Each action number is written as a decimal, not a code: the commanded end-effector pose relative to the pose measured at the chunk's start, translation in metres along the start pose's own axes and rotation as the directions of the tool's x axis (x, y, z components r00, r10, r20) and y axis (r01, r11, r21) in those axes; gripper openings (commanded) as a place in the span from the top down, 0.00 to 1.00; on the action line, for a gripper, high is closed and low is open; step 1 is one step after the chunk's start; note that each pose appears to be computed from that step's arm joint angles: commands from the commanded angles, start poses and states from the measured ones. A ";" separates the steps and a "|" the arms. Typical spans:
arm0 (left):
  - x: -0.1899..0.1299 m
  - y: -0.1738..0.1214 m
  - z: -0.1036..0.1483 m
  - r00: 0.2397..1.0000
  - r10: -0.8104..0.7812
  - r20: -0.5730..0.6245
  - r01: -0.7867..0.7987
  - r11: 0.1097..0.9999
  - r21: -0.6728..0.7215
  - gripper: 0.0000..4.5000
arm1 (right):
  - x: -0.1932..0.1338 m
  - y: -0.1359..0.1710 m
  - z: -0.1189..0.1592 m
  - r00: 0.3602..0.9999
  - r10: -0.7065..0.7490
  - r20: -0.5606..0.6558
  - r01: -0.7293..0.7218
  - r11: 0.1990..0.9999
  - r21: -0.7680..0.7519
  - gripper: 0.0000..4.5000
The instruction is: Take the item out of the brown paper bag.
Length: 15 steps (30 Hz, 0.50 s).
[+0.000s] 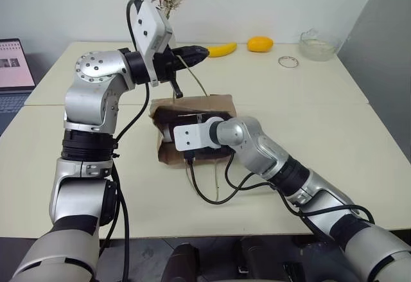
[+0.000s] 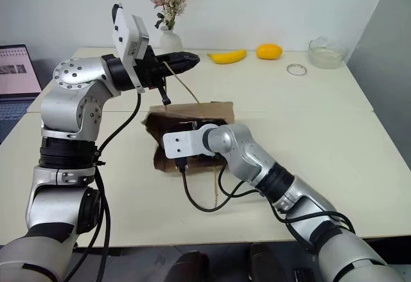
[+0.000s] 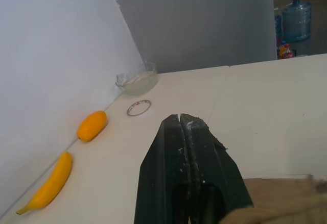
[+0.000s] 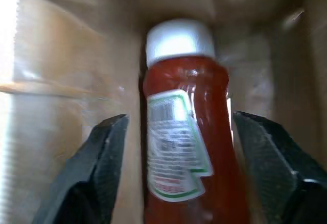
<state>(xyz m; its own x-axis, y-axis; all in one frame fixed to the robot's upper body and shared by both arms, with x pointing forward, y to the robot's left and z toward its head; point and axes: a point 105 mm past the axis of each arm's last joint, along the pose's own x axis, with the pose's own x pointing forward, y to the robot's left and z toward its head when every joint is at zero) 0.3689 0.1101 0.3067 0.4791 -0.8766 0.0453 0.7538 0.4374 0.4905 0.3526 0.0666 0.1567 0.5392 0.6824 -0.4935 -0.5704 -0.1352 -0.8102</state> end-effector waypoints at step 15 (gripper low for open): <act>0.001 0.000 0.021 0.999 -0.006 0.049 0.004 0.999 0.051 1.00 | 0.025 -0.021 0.002 0.995 -0.006 -0.095 -0.015 0.973 -0.229 0.22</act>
<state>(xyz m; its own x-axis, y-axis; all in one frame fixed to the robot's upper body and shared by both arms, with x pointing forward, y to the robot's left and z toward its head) 0.3681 0.1086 0.3069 0.4735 -0.8796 0.0457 0.7567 0.4328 0.4900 0.3756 0.0816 0.1468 0.5820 0.5937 -0.5557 -0.4781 -0.3030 -0.8244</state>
